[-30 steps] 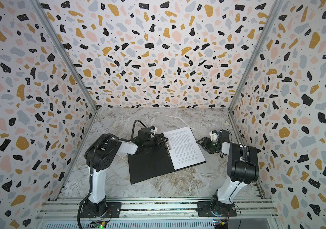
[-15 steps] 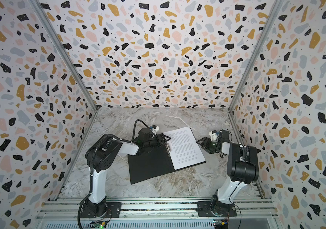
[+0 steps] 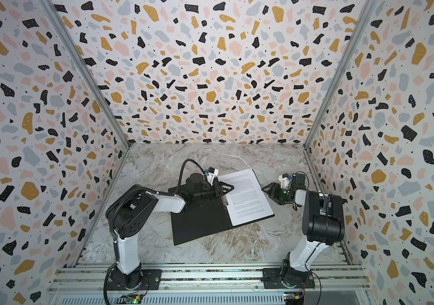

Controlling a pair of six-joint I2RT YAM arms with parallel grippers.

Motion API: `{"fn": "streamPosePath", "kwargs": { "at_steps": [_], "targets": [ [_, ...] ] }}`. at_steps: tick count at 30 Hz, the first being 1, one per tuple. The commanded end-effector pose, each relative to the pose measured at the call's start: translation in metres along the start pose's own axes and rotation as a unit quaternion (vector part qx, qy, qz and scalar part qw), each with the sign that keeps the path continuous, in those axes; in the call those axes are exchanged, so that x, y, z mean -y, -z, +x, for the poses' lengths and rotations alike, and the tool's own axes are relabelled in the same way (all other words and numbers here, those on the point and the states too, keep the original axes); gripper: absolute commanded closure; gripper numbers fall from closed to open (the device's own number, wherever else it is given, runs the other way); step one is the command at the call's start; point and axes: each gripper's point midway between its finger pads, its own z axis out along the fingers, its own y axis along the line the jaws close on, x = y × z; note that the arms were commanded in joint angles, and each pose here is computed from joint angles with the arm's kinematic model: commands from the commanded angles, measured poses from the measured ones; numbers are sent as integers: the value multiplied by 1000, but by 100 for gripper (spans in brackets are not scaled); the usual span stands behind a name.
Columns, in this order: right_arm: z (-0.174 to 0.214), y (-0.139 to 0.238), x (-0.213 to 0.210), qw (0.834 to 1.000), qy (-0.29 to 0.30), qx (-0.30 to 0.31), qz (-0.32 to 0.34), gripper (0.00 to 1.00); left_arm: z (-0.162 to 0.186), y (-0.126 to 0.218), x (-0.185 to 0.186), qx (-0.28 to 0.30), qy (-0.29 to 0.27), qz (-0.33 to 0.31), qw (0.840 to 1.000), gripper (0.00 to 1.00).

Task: Put the files into the folder

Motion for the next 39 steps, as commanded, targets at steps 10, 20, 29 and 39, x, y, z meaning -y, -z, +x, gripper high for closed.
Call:
{"fn": "streamPosePath", "kwargs": {
  "at_steps": [10,20,29,39],
  "targets": [
    [3,22,-44,1000,1,19,-18,35,-42,41,-19,51,-47,-96,993,40],
    [29,0,-91,999,27,-16,-42,35,-30,55,-79,47,24,-165,985,49],
    [51,-20,-121,996,59,-54,-49,45,-24,45,-87,31,33,-178,983,68],
    [69,-33,-134,992,56,-93,-69,54,-8,22,-91,6,37,-182,983,73]
  ]
}}
